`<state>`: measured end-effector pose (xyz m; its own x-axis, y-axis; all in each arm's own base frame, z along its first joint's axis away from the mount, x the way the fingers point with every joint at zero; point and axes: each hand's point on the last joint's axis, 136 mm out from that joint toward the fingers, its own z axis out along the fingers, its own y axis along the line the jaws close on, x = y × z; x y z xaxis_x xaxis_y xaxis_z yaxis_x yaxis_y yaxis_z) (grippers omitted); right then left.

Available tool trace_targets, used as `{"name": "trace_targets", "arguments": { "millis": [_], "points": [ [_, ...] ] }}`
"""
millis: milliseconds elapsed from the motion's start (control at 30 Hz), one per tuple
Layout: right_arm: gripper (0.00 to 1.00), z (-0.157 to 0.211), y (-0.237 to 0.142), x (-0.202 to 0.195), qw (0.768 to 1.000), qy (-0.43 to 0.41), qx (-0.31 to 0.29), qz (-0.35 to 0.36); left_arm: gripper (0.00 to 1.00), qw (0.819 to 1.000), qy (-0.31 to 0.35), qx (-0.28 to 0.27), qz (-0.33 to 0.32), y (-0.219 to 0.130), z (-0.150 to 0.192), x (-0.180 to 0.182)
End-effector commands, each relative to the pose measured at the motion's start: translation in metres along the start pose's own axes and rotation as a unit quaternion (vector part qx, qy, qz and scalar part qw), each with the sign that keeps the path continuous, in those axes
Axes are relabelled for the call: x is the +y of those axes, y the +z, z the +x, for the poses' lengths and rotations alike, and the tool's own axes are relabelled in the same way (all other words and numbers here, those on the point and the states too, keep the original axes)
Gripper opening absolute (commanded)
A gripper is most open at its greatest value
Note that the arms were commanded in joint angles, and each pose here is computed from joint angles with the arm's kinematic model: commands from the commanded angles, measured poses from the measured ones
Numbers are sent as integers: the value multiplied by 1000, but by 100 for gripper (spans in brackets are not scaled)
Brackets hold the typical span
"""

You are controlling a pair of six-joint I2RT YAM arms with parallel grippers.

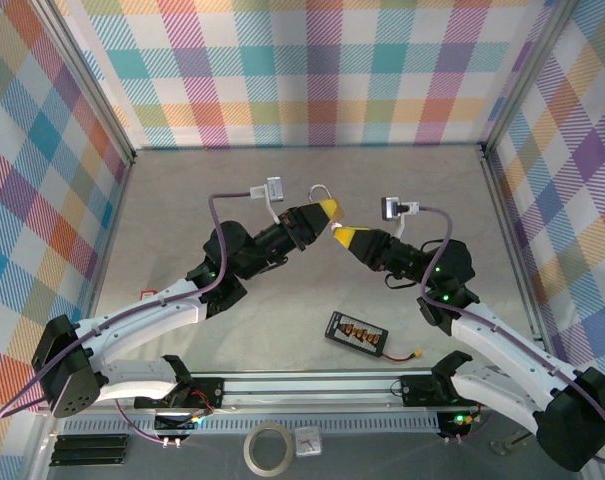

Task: Unlock with the key

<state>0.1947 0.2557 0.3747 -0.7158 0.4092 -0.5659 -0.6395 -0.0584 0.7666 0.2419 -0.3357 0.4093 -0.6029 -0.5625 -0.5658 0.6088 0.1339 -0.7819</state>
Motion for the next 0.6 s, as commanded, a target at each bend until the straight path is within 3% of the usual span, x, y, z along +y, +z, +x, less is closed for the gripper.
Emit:
{"name": "trace_targets", "arguments": {
  "millis": [0,133,567],
  "points": [
    [11,-10,2,20,999,-24,-15,-28,0,998,10,-27,53,-4,-13,-29],
    [0,-12,3,23,999,-19,-18,-35,0,998,9,-25,63,-2,-9,-31],
    [0,-27,16,34,997,-18,-27,-64,0,996,0,0,85,1,12,-33]
  ]
}}
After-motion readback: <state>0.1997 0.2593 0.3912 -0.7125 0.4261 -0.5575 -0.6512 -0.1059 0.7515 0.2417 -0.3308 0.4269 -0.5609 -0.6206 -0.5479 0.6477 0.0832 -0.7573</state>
